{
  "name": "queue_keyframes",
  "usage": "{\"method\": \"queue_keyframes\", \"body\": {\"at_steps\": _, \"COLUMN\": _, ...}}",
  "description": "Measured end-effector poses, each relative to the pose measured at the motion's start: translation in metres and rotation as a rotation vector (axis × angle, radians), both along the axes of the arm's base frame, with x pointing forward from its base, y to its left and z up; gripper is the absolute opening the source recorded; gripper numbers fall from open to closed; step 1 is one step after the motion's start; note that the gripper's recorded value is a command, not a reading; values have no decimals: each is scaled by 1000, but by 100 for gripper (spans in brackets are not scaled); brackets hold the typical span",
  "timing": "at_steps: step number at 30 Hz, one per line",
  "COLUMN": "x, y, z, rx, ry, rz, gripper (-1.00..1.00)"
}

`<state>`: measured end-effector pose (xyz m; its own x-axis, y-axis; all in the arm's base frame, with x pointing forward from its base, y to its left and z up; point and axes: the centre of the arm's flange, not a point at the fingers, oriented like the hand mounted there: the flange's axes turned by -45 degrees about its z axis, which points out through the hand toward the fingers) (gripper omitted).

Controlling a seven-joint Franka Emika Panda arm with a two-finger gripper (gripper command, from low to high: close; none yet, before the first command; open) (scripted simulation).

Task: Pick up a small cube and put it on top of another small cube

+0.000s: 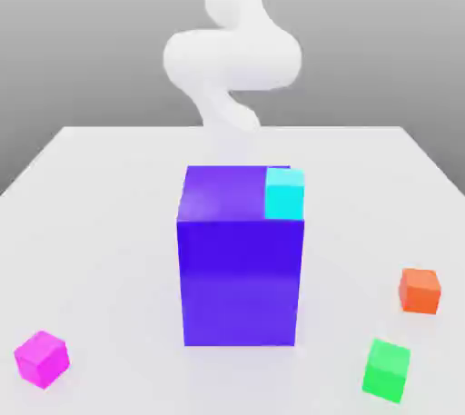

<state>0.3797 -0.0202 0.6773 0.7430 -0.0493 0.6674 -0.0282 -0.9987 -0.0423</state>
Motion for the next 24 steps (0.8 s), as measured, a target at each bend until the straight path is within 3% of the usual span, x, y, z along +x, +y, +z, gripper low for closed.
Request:
{"method": "queue_keyframes", "body": {"at_steps": 6, "x": 65, "y": -52, "z": -94, "rx": 73, "ry": 162, "rz": -59, "gripper": 0}}
{"method": "queue_keyframes", "body": {"at_steps": 12, "x": 100, "y": -104, "z": -199, "rx": 127, "ry": 314, "rz": -141, "gripper": 0}}
{"method": "queue_keyframes", "body": {"at_steps": 24, "x": 80, "y": -209, "z": -413, "rx": 169, "ry": 610, "rz": -356, "gripper": 0}}
